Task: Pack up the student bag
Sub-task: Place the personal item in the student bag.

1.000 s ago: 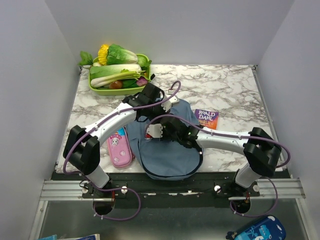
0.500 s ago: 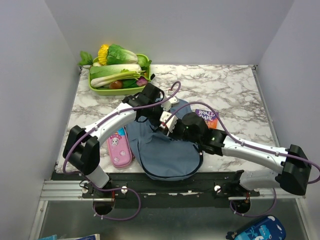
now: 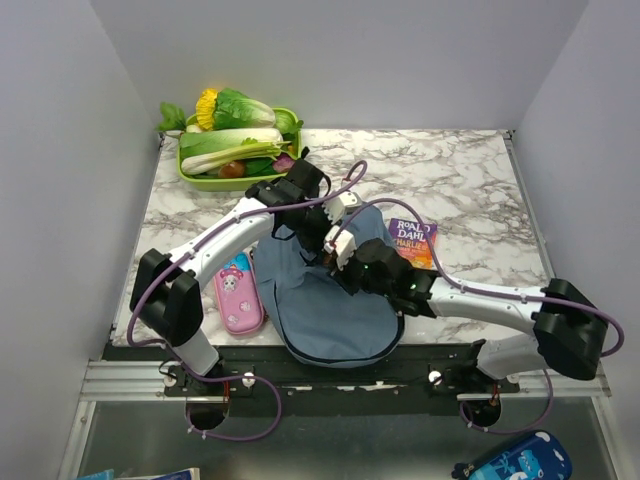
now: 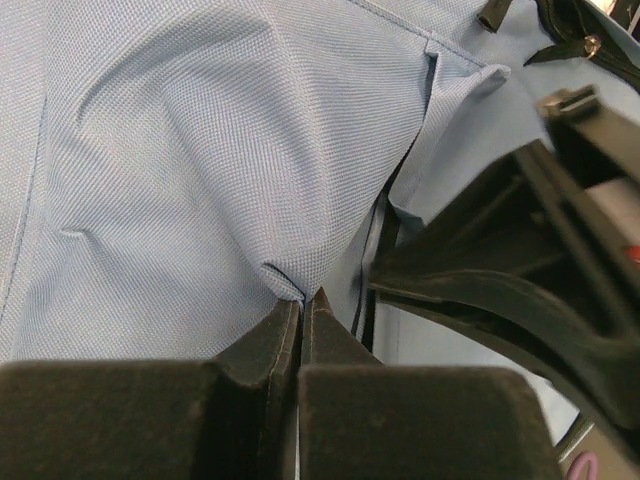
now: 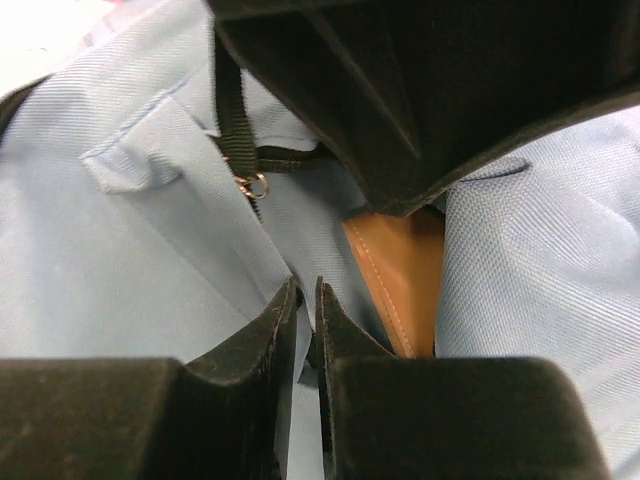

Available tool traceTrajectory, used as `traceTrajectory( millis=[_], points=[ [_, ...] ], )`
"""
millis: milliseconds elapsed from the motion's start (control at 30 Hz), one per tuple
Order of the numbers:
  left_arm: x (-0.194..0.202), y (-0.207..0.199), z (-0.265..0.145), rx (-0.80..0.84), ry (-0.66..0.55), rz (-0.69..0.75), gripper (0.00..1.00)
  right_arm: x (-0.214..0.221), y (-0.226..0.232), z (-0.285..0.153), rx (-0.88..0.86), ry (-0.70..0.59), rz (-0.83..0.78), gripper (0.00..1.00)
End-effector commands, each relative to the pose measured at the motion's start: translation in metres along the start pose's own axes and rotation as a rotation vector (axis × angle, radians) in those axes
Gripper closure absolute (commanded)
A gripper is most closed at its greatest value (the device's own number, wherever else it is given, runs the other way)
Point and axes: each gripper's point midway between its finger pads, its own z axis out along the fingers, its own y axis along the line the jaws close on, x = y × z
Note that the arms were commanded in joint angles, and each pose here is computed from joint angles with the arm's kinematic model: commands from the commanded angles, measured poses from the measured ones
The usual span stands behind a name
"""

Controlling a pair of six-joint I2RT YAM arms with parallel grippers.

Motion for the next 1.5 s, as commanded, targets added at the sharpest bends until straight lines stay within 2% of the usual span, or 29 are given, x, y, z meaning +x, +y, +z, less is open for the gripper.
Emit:
traceTrajectory(
  millis=[0,133,233,367,433,467,533,600,667,700,800,833,933,967,1033,1067,1100,1133,1167,1200,1300,1433,1467],
  points=[
    [-0.001,-0.022,-0.008,0.098,-0.001,0.015,0.94,0.006,-0.017,0.022,0.111,-0.007,0.079,0.8],
    [0.002,-0.023,-0.009,0.1,0.007,0.017,0.94,0.019,-0.027,0.034,0.173,0.027,0.113,0.82],
    [0.003,-0.022,-0.009,0.097,0.008,0.019,0.94,0.024,-0.053,0.035,0.307,0.024,0.115,0.82],
    [0.002,-0.02,-0.008,0.075,-0.011,0.024,0.89,-0.017,-0.094,0.019,0.512,-0.112,0.072,0.72],
    [0.002,-0.016,-0.008,0.055,-0.012,0.018,0.77,-0.029,-0.102,0.012,0.544,-0.147,0.084,0.72],
    [0.001,-0.015,-0.008,0.046,-0.012,0.014,0.55,-0.044,-0.101,0.005,0.529,-0.198,0.099,0.72],
    [-0.001,-0.01,-0.012,0.026,-0.024,0.005,0.49,-0.045,-0.085,0.003,0.43,-0.232,0.115,0.71],
    [-0.007,-0.006,-0.017,0.005,-0.051,0.0,0.21,-0.051,-0.068,-0.005,0.334,-0.275,0.124,0.67],
    [-0.013,0.001,-0.027,-0.009,-0.082,-0.019,0.03,-0.05,-0.057,-0.011,0.274,-0.263,0.124,0.63],
    [-0.021,0.004,-0.034,-0.017,-0.106,-0.022,0.01,-0.058,-0.049,-0.018,0.236,-0.284,0.125,0.62],
    [-0.037,0.018,-0.06,-0.029,-0.183,-0.068,0.01,-0.063,-0.027,-0.029,0.155,-0.299,0.102,0.57],
    [-0.04,0.021,-0.069,-0.03,-0.203,-0.077,0.01,-0.073,-0.025,-0.037,0.139,-0.325,0.14,0.55],
    [-0.046,0.035,-0.101,-0.048,-0.286,-0.117,0.01,-0.072,-0.013,-0.041,0.072,-0.285,0.157,0.47],
    [-0.048,0.037,-0.112,-0.057,-0.313,-0.123,0.01,-0.073,-0.01,-0.045,0.055,-0.255,0.164,0.37],
    [-0.042,0.046,-0.128,-0.072,-0.347,-0.154,0.01,-0.078,0.0,-0.051,-0.002,-0.242,0.207,0.32],
    [-0.04,0.045,-0.134,-0.079,-0.36,-0.153,0.01,-0.08,0.002,-0.057,-0.012,-0.245,0.247,0.24],
    [-0.034,0.045,-0.134,-0.076,-0.359,-0.162,0.01,-0.08,-0.004,-0.058,0.026,-0.257,0.308,0.0],
    [-0.03,0.048,-0.137,-0.082,-0.371,-0.174,0.01,-0.08,-0.009,-0.059,0.066,-0.262,0.45,0.0],
    [-0.027,0.046,-0.14,-0.084,-0.378,-0.172,0.01,-0.067,-0.016,-0.057,0.12,-0.227,0.49,0.0],
    [-0.019,0.046,-0.135,-0.075,-0.372,-0.186,0.01,-0.061,-0.01,-0.047,0.065,-0.19,0.476,0.0],
    [-0.008,0.038,-0.131,-0.045,-0.37,-0.202,0.02,-0.077,-0.022,-0.036,0.087,-0.189,0.395,0.07],
    [0.004,0.035,-0.128,-0.032,-0.373,-0.22,0.1,-0.093,-0.021,-0.014,0.111,-0.139,0.237,0.13],
    [0.006,0.035,-0.129,-0.031,-0.378,-0.227,0.12,-0.091,-0.02,-0.009,0.104,-0.103,0.221,0.2]
  ],
)
